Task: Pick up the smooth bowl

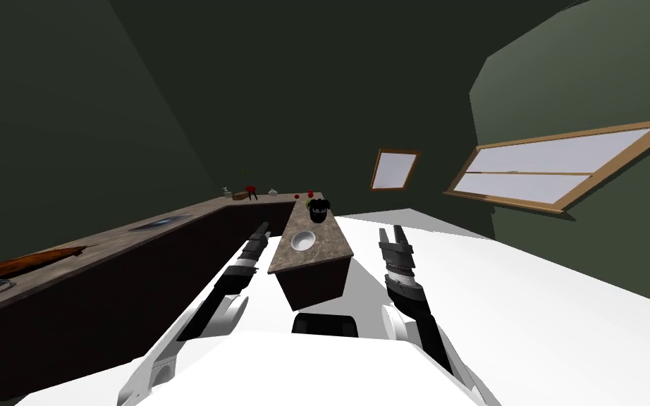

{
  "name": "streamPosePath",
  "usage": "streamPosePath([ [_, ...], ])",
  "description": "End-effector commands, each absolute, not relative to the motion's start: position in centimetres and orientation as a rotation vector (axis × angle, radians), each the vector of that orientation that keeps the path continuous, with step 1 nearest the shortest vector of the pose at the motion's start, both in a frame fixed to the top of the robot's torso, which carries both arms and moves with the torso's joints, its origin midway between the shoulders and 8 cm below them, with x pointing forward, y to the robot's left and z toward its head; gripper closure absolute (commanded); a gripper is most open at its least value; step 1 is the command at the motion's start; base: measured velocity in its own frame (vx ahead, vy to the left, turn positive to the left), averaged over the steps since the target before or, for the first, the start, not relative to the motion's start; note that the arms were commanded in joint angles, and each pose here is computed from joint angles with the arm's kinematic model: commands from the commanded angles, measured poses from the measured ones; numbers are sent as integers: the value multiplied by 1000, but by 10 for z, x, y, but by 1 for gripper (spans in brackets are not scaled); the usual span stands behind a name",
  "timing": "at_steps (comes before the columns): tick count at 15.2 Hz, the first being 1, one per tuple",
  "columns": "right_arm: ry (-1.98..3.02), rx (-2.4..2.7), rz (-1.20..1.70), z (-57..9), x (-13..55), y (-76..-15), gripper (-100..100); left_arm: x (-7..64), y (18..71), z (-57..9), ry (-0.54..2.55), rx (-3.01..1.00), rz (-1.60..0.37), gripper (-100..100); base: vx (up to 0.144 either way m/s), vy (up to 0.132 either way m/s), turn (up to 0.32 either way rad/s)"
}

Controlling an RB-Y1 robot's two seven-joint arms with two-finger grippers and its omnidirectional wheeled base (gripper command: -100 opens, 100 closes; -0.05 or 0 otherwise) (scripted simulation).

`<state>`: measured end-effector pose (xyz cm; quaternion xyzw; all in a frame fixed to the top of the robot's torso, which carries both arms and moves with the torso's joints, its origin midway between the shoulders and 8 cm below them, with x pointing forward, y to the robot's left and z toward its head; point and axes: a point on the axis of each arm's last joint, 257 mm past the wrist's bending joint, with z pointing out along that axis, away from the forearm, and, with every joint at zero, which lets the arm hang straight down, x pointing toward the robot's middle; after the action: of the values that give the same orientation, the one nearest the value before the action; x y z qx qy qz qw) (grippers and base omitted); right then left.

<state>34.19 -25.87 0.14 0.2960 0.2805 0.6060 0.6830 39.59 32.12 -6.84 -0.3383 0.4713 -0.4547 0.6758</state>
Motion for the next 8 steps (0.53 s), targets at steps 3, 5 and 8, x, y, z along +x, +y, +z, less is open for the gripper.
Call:
streamPosePath([
  [3, 629, 664, 1359, 1, 342, -259, 0, 404, 334, -86, 1123, -814, -980, -100, -9, -15, -105],
  [5, 629, 664, 1359, 1, 342, -259, 0, 407, 340, -92, 1146, -832, -964, -100, -8, -14, -70],
  [8, 629, 664, 1359, 1, 342, -259, 0, 411, 348, -102, 1181, -867, -936, -100, -9, -15, -86],
])
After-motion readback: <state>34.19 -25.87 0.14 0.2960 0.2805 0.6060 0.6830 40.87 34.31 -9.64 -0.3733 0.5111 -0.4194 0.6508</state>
